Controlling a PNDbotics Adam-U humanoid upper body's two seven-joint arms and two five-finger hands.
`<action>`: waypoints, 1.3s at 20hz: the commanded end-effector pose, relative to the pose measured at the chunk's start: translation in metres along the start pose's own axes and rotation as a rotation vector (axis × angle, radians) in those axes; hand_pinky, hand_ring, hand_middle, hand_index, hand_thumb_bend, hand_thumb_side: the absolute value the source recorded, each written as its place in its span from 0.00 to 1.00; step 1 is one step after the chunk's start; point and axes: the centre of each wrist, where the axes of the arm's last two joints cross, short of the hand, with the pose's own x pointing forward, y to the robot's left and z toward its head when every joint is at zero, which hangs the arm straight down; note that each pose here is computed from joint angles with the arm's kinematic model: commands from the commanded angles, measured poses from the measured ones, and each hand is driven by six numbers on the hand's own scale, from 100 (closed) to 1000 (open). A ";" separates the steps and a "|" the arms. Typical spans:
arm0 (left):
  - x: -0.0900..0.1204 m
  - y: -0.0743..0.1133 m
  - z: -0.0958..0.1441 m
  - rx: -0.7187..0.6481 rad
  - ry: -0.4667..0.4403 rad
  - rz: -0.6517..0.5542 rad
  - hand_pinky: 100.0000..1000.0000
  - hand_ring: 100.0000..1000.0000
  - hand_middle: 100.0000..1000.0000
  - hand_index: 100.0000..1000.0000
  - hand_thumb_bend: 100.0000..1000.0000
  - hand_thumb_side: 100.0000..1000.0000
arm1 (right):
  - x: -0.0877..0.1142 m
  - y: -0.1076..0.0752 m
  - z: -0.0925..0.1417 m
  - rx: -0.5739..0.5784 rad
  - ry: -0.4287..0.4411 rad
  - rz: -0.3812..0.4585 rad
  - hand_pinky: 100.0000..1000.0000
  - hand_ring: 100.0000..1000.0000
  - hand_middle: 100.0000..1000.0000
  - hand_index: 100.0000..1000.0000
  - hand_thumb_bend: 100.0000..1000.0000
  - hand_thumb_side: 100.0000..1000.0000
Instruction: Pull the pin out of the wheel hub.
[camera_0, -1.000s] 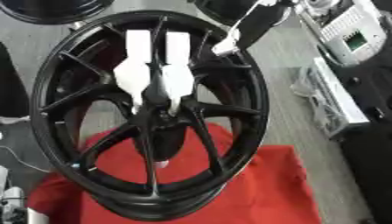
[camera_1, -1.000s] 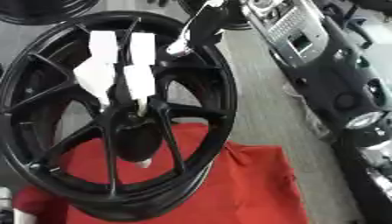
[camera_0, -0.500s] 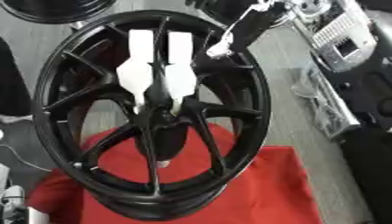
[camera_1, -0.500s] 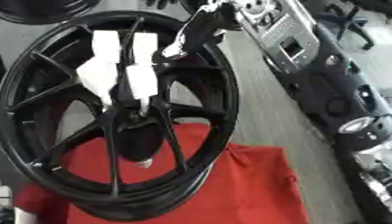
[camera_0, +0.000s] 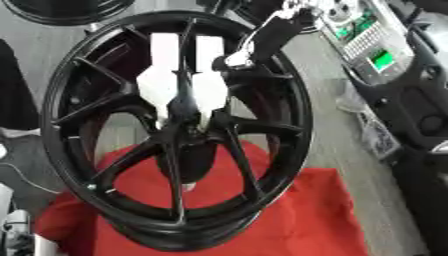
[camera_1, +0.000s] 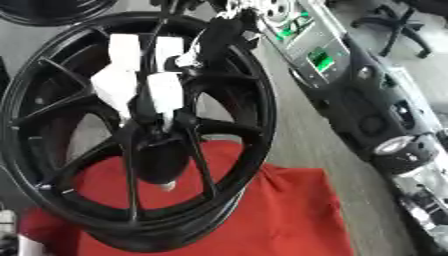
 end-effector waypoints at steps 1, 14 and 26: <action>0.009 0.004 -0.006 -0.005 -0.030 -0.021 0.78 0.90 0.83 0.81 0.14 0.88 | 0.003 -0.008 0.000 -0.025 0.006 0.030 0.86 0.76 0.71 0.80 0.48 0.05; 0.008 0.002 -0.006 -0.010 -0.024 -0.022 0.79 0.90 0.83 0.80 0.14 0.89 | 0.000 -0.007 -0.003 -0.053 0.027 0.040 0.83 0.73 0.67 0.77 0.44 0.02; 0.008 0.000 -0.006 -0.020 -0.021 -0.021 0.79 0.90 0.83 0.80 0.14 0.89 | -0.002 -0.008 -0.004 -0.047 0.036 0.045 0.81 0.72 0.68 0.75 0.43 0.00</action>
